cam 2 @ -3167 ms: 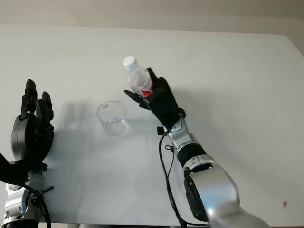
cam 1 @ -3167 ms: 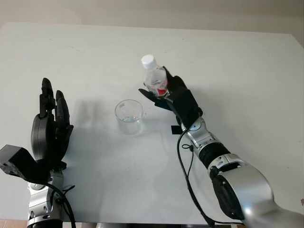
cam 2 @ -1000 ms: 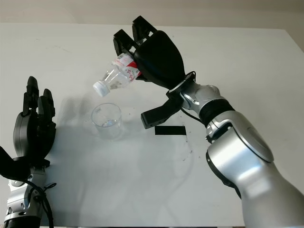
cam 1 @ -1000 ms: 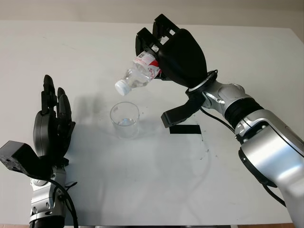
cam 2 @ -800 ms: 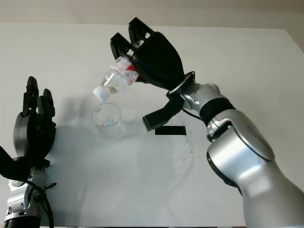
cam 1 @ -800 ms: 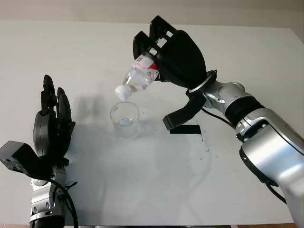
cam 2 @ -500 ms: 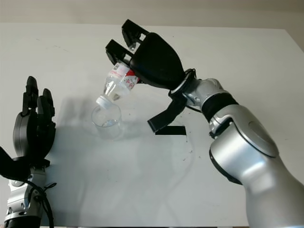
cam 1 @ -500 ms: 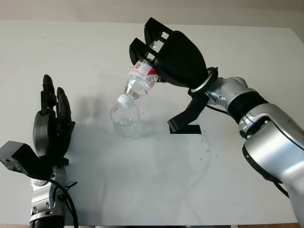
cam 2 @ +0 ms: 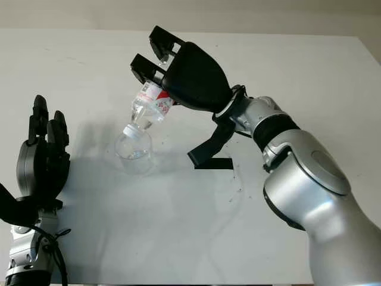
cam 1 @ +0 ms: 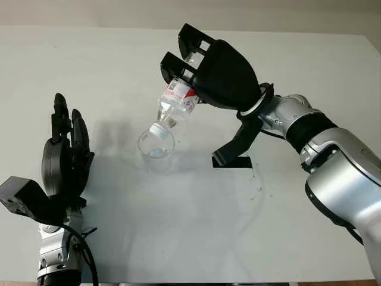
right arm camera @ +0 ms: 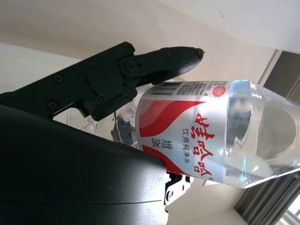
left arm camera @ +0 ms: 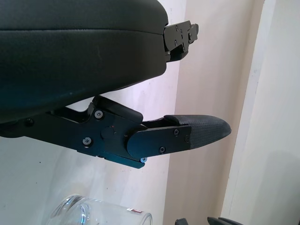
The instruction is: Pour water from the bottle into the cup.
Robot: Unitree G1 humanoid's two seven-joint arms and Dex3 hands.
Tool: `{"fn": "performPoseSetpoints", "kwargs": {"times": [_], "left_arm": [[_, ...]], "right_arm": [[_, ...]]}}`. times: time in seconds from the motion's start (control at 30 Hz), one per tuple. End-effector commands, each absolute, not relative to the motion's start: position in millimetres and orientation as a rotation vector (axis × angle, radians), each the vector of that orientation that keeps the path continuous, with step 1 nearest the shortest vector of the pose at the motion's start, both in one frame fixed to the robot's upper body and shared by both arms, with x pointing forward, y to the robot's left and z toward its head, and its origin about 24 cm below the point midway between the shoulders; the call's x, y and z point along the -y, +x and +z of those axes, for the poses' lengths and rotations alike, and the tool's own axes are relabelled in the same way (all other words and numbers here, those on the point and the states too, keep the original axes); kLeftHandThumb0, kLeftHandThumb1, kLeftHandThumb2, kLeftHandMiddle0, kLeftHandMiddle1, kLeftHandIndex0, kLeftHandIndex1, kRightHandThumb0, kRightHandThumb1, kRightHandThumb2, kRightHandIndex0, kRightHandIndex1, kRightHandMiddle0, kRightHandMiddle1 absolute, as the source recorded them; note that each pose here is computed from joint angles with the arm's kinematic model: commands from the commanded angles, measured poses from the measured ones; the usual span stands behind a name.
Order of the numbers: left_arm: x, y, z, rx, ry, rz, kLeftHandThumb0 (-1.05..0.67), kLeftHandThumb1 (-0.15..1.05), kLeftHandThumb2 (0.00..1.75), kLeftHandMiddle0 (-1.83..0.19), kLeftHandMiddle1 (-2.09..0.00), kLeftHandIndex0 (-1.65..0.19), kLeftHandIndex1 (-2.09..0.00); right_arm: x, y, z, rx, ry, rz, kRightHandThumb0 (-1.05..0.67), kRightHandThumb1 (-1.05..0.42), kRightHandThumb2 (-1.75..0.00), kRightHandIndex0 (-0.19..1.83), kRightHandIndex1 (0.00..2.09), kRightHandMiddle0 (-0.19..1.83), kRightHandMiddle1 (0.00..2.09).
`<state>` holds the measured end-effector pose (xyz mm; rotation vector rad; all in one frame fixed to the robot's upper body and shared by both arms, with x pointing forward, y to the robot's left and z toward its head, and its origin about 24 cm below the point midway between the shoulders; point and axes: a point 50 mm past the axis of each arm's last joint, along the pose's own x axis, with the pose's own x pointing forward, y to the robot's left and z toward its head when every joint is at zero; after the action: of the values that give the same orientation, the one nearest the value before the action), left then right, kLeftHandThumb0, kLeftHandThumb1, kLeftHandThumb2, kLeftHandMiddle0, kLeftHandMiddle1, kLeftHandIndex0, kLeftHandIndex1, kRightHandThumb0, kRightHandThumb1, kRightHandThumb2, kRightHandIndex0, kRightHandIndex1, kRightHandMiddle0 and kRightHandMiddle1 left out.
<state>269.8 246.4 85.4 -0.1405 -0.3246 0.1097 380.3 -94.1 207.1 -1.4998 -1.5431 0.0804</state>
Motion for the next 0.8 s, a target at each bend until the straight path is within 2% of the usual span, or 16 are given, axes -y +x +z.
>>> {"fn": "performPoseSetpoints", "kwargs": {"times": [0.0,0.27,0.43,0.67,0.77], "left_arm": [[-245.7,268.5,77,0.299,-0.152,0.115,-0.71,1.05,0.51,0.19,-0.05,0.19,-0.05],[-247.2,268.3,76,0.297,-0.152,0.114,-0.72,1.05,0.5,0.19,-0.05,0.18,-0.05],[-246.5,269.4,76,0.293,-0.151,0.106,-0.71,1.05,0.51,0.19,-0.05,0.19,-0.05],[-247.3,267.6,76,0.295,-0.151,0.109,-0.71,1.05,0.5,0.19,-0.05,0.19,-0.05],[-248.0,266.8,75,0.289,-0.151,0.112,-0.71,1.05,0.51,0.19,-0.05,0.19,-0.05]], "right_arm": [[95,381,217,1.504,-1.4,0.023,-0.53,-1.05,-0.39,1.19,2.09,0.92,2.09],[106,385,198,1.057,-1.006,0.044,-0.43,-1.05,-0.38,1.17,2.09,0.93,2.09],[116,385,181,0.876,-0.841,0.065,-0.38,-1.05,-0.42,1.2,2.09,0.95,2.09],[129,385,157,0.618,-0.485,0.114,-0.35,-1.05,-0.48,1.16,2.09,0.89,2.09],[134,383,150,0.528,-0.394,0.157,-0.35,-1.05,-0.51,1.11,2.09,0.88,2.09]]}}
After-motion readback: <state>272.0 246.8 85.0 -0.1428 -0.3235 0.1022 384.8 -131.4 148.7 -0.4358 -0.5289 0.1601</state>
